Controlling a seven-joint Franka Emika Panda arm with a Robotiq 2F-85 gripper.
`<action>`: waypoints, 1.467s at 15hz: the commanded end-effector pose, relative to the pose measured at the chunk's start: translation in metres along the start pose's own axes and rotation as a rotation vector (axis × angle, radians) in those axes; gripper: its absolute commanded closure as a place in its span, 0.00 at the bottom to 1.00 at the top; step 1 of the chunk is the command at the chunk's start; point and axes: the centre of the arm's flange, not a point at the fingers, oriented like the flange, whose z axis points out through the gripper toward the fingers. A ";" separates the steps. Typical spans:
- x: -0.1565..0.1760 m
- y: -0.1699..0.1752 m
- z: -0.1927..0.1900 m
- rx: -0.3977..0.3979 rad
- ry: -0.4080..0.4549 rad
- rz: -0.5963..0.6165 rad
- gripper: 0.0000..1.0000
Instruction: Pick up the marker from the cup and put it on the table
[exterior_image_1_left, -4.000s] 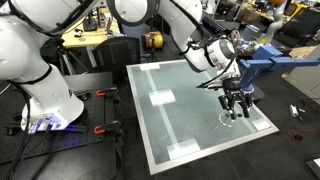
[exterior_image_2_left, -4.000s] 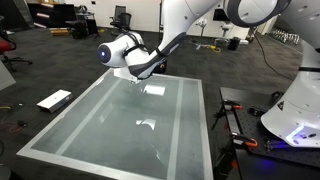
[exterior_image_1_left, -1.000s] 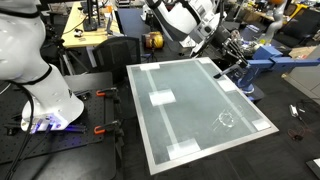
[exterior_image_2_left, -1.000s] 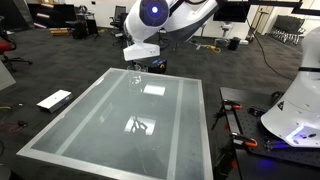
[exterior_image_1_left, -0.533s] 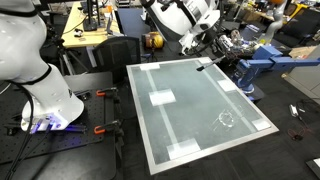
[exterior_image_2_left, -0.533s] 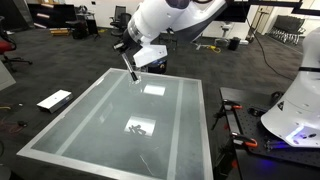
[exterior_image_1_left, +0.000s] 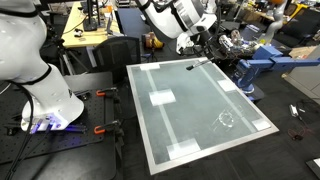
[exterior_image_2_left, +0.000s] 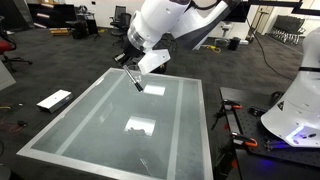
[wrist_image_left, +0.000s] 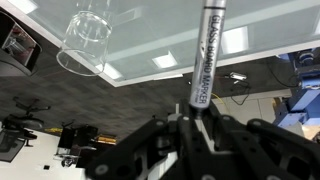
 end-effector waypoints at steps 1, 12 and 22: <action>-0.003 -0.011 0.007 0.099 -0.034 0.000 0.96; -0.066 -0.083 0.034 0.442 -0.301 -0.060 0.96; -0.055 -0.105 0.027 0.352 -0.385 -0.040 0.56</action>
